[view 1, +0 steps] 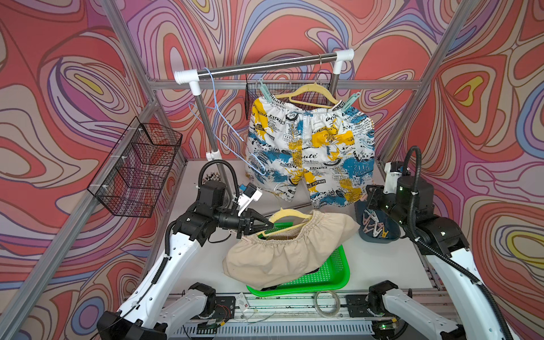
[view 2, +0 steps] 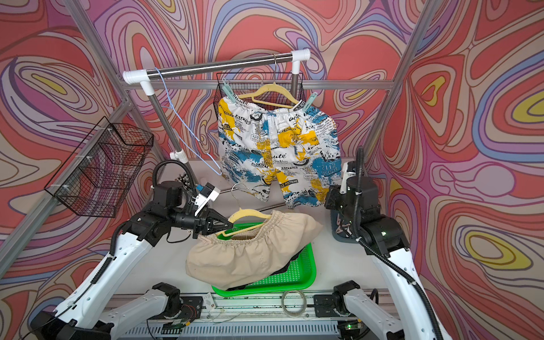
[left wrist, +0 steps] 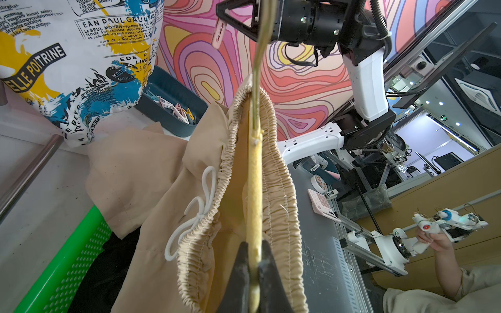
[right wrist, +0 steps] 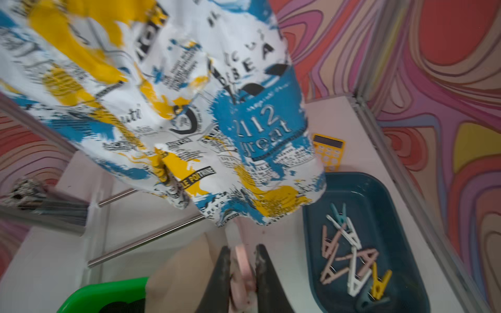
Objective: Remove the clothespins securing shorts to the hanger
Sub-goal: Place the clothespin in the storage box.
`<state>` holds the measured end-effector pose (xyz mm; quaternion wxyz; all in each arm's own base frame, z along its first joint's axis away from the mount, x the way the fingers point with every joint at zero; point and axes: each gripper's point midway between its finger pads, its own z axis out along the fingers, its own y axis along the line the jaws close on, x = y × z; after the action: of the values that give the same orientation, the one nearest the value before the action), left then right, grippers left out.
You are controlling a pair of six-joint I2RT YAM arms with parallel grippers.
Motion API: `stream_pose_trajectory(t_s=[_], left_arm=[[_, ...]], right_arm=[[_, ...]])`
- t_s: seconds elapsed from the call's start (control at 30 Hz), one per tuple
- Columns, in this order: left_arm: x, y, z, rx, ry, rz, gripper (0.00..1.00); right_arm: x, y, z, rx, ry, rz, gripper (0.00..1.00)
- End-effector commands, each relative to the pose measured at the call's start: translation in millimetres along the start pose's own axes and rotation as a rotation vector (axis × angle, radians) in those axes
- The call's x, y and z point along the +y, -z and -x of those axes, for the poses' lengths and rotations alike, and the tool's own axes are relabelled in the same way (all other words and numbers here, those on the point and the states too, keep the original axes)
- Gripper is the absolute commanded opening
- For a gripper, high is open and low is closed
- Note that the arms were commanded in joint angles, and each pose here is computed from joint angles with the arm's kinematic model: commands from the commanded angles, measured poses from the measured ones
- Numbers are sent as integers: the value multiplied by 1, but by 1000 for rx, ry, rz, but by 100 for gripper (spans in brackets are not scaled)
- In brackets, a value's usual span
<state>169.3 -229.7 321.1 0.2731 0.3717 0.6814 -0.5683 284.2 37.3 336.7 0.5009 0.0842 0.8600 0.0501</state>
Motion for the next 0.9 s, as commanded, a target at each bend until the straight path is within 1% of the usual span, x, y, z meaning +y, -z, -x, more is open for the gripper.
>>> stream_pose_trajectory(t_s=[0.0, 0.13, 0.2, 0.33, 0.43, 0.6, 0.73, 0.87], left_arm=[[-14, 3, 9, -9, -59, -44, 0], [-15, 3, 8, -8, -57, -50, 0], [-16, 3, 7, -11, -62, -49, 0], [-17, 4, 5, -13, -62, -49, 0], [-17, 4, 4, -13, -62, -49, 0], [-16, 3, 6, -17, -58, -57, 0], [-16, 3, 5, -17, -59, -56, 0], [-15, 3, 5, -15, -53, -52, 0]], right_arm=[[-42, -26, -36, 102, -2, -252, 0], [-64, -63, -65, 189, -38, -350, 0], [-84, -78, -77, 211, -93, -383, 0], [-129, -104, -101, 257, -257, -392, 0], [-152, -121, -117, 286, -329, -398, 0], [-166, -154, -148, 370, -377, -402, 0], [-178, -168, -164, 392, -391, -437, 0], [-180, -169, -167, 398, -395, -444, 11]])
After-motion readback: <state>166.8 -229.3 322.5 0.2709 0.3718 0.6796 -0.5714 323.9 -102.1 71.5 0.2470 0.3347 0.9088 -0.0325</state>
